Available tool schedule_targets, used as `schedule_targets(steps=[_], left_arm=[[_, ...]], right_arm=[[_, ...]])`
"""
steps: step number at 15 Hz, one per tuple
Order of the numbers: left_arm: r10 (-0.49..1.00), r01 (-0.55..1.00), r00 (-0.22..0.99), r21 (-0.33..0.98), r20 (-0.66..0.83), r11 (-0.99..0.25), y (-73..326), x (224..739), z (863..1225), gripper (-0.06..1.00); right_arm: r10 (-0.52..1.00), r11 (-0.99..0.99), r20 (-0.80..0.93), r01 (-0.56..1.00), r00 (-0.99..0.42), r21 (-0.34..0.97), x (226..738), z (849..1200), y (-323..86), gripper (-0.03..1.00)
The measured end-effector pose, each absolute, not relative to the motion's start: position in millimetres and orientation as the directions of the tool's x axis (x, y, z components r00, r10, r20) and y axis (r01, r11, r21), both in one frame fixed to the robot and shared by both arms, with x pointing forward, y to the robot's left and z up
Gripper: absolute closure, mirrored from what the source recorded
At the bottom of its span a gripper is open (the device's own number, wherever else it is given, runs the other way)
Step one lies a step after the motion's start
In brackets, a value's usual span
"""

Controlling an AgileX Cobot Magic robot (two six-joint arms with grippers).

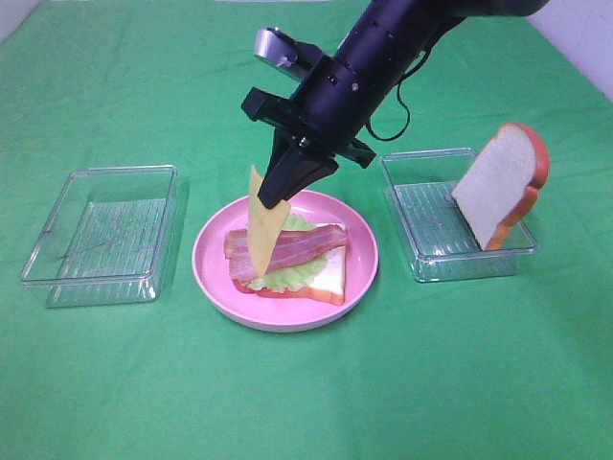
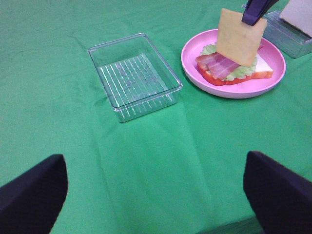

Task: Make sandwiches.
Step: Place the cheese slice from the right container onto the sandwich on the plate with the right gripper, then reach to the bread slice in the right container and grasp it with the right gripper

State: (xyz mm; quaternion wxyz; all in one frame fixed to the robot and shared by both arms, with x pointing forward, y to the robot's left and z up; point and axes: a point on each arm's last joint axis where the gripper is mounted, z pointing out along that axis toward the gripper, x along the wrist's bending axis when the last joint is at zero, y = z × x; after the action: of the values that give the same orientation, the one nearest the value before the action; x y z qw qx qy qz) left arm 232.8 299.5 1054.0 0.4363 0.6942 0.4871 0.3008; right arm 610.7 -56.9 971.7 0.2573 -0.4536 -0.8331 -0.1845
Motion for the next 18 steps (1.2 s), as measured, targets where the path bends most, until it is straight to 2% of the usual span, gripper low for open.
schedule_targets(steps=[2,5,8,9,13,14,16,18], left_arm=[[0.939,0.414,0.345,0.899,-0.007,-0.145,299.5,232.8,1054.0,0.02],[0.939,0.414,0.345,0.899,-0.007,-0.145,299.5,232.8,1054.0,0.02],[0.939,0.414,0.345,0.899,-0.008,-0.144,299.4,232.7,1054.0,0.02],[0.939,0.414,0.345,0.899,-0.008,-0.144,299.4,232.7,1054.0,0.02],[0.939,0.414,0.345,0.899,-0.008,-0.144,299.4,232.7,1054.0,0.02],[0.939,0.414,0.345,0.899,-0.008,-0.144,299.4,232.7,1054.0,0.02],[0.939,0.414,0.345,0.899,-0.008,-0.144,299.4,232.7,1054.0,0.02],[0.939,0.414,0.345,0.899,-0.008,-0.144,299.4,232.7,1054.0,0.02]], right_arm=[[0.669,0.509,0.596,0.858,-0.445,0.069,613.2,963.7,-55.3,0.97],[0.767,0.46,0.465,0.884,-0.443,0.083,624.2,950.6,-63.6,0.97],[0.778,0.458,0.448,0.886,-0.44,0.076,626.6,941.7,-64.2,0.95],[0.783,0.457,0.441,0.887,-0.439,0.071,627.7,936.8,-64.4,0.9],[0.864,0.403,0.304,0.913,-0.402,0.063,633.9,934.7,-75.6,0.43],[0.879,0.403,0.241,0.911,-0.412,0.088,635.4,944.3,-81.2,0.39],[0.886,0.404,0.202,0.908,-0.418,0.109,635.7,953.3,-85.0,0.38],[0.9,0.406,0.088,0.895,-0.427,0.186,634.6,987.9,-97.2,0.36]])
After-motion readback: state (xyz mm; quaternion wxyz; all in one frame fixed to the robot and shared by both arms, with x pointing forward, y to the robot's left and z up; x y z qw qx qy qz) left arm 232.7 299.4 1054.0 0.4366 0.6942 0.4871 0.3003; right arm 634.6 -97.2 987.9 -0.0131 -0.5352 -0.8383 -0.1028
